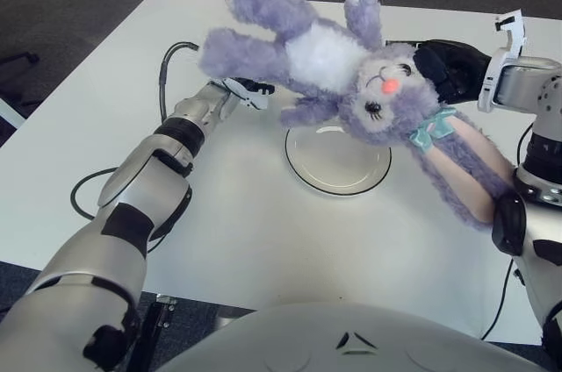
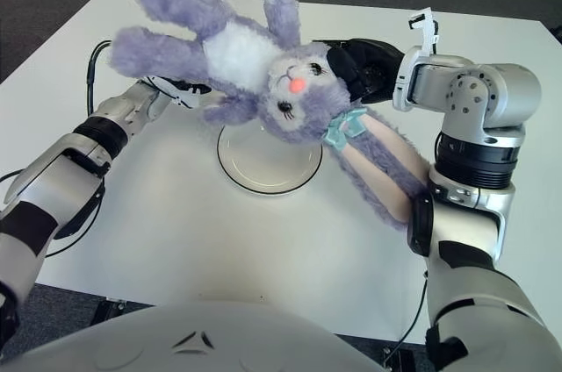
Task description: Put the doll into the plate.
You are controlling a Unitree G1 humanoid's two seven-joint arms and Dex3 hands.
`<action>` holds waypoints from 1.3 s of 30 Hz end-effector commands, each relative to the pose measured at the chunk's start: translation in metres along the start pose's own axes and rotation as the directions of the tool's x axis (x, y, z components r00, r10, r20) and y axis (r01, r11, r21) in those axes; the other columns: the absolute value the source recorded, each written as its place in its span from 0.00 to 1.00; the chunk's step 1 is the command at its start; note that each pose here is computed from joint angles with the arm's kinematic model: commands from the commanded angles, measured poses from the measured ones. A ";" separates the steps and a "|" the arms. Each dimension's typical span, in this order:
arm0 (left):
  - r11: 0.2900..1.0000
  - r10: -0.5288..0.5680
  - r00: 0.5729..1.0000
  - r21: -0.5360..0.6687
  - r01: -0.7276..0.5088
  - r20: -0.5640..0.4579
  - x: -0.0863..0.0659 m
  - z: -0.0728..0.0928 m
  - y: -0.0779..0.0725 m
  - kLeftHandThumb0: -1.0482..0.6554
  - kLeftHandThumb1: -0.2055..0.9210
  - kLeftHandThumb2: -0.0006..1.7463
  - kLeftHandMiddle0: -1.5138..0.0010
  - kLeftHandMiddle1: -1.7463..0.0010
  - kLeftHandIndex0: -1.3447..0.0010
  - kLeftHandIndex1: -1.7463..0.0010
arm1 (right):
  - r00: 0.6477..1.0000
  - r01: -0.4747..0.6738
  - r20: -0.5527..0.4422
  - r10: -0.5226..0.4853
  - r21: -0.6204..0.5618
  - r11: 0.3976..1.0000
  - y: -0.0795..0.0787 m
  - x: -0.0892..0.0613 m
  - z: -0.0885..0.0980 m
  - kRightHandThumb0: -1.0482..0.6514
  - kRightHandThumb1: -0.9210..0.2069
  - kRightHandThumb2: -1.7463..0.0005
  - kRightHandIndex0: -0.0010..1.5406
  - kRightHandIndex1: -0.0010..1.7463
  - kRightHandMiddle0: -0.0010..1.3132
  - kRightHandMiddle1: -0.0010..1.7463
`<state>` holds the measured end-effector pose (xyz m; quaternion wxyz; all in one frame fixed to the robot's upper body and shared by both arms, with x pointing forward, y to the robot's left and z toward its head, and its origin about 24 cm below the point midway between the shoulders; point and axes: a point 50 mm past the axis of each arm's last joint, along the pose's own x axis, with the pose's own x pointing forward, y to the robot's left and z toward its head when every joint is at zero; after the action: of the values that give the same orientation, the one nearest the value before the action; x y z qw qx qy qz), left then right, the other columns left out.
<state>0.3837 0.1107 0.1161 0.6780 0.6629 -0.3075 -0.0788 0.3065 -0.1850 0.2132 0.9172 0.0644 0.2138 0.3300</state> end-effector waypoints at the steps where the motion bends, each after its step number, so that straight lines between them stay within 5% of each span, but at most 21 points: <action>1: 1.000 -0.007 1.000 -0.001 0.007 -0.019 -0.001 -0.004 0.001 0.33 0.46 0.75 0.20 0.00 0.54 0.00 | 0.999 0.036 -0.015 -0.036 -0.022 0.999 0.000 -0.005 -0.001 0.62 0.72 0.13 0.54 0.92 0.40 1.00; 17: 1.000 -0.003 1.000 0.018 0.003 -0.003 0.000 -0.002 0.002 0.33 0.46 0.76 0.21 0.00 0.54 0.00 | 0.998 0.041 -0.057 -0.038 0.063 0.997 -0.002 -0.012 -0.016 0.62 0.77 0.13 0.61 0.80 0.46 1.00; 39: 1.000 0.001 1.000 0.024 -0.001 -0.007 0.000 -0.002 0.002 0.33 0.45 0.76 0.22 0.00 0.53 0.00 | 0.995 0.020 -0.100 -0.011 0.092 0.996 -0.012 -0.015 -0.038 0.62 0.80 0.12 0.63 0.79 0.48 1.00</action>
<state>0.3843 0.1097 0.1200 0.6718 0.6683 -0.3113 -0.0724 0.2884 -0.2031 0.1844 0.9086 0.0875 0.2727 0.3040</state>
